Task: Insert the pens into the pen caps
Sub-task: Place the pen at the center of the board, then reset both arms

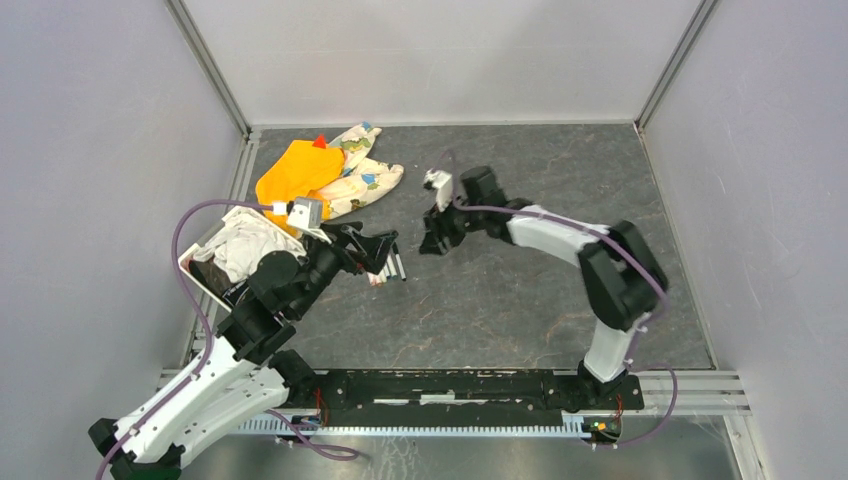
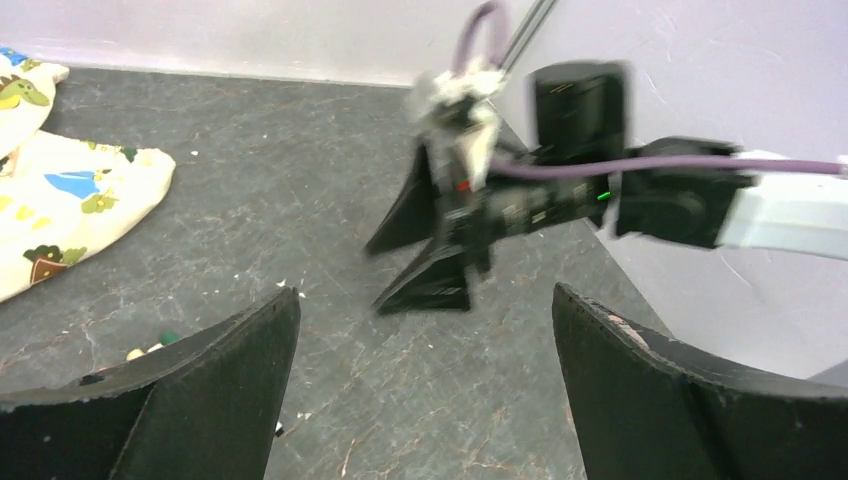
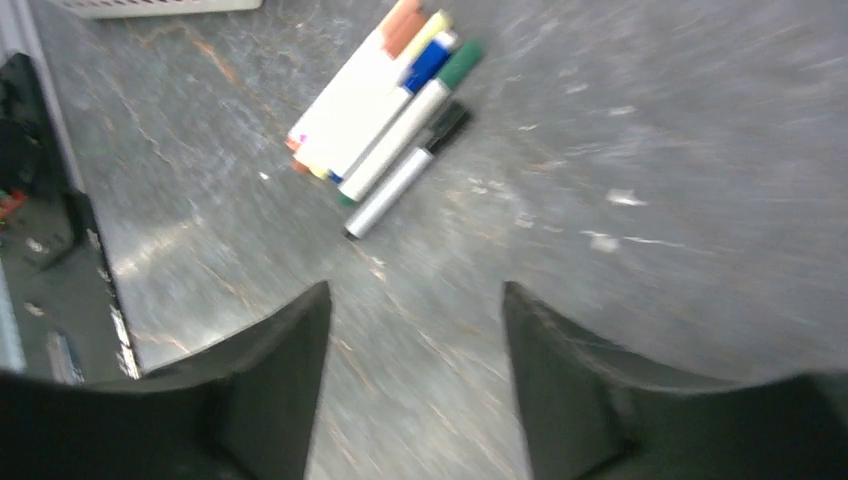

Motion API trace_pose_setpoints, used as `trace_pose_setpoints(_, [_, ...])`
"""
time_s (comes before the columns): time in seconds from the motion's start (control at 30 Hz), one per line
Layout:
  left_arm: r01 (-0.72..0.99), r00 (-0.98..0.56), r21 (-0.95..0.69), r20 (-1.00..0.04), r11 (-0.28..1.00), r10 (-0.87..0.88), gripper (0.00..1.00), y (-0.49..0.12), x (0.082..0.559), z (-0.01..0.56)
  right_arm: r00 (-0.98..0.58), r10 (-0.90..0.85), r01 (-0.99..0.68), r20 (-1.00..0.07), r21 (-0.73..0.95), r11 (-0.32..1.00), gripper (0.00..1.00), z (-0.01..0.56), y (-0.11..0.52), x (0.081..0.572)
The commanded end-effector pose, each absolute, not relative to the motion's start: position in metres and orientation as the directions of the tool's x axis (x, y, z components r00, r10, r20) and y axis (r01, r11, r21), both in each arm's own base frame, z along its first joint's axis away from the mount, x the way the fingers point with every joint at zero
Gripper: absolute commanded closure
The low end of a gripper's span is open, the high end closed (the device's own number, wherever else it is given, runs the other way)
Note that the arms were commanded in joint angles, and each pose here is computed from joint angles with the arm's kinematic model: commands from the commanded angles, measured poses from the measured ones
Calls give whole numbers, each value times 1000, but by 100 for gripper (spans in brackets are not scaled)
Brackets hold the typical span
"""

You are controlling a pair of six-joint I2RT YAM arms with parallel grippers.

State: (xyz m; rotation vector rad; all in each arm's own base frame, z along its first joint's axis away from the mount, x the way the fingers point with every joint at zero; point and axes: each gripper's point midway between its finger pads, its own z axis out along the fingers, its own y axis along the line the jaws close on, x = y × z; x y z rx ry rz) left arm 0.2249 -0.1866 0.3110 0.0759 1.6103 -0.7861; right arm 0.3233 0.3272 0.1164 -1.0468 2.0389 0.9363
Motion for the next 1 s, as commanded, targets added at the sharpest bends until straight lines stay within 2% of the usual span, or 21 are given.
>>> trace_pose_setpoints(0.0, [508,-205,-407,-913,759,-352,0,-195,236,338,-102,-509,-881,-855,-161,446,15,204,231,355])
trace_pose_setpoints(0.03, [508,-219,-407,-914,759,-343,0,-197,241,338,-69,-499,-839,-864,-220,498,4,225,209,361])
trace_pose_setpoints(0.07, [504,-232,-410,-912,760,-338,0,-197,248,337,-59,-476,-786,-878,-252,564,2,244,183,367])
trace_pose_setpoints(0.17, [463,-231,-413,-910,784,-343,0,-182,273,343,-16,-417,-608,-909,-322,726,2,307,115,373])
trace_pose_setpoints(0.33, [398,-211,-441,-897,805,-387,0,-141,306,373,59,-352,-260,-934,-355,898,2,416,37,357])
trace_pose_setpoints(0.4, [375,-186,-421,-907,826,-378,0,-127,313,394,116,-323,-124,-939,-336,934,2,462,19,342])
trace_pose_setpoints(0.47, [369,-167,-375,-927,850,-337,0,-121,316,413,153,-298,-64,-942,-310,949,2,501,11,326])
trace_pose_setpoints(0.57, [376,-146,-338,-941,863,-305,0,-118,309,443,212,-258,-30,-943,-270,962,2,543,8,308])
trace_pose_setpoints(0.7, [380,-86,-308,-951,872,-298,0,-111,294,471,251,-204,-26,-946,-218,976,2,572,9,298])
trace_pose_setpoints(0.97, [403,-45,-298,-951,866,-306,0,-107,272,485,237,-211,-109,-948,-242,964,2,565,23,303])
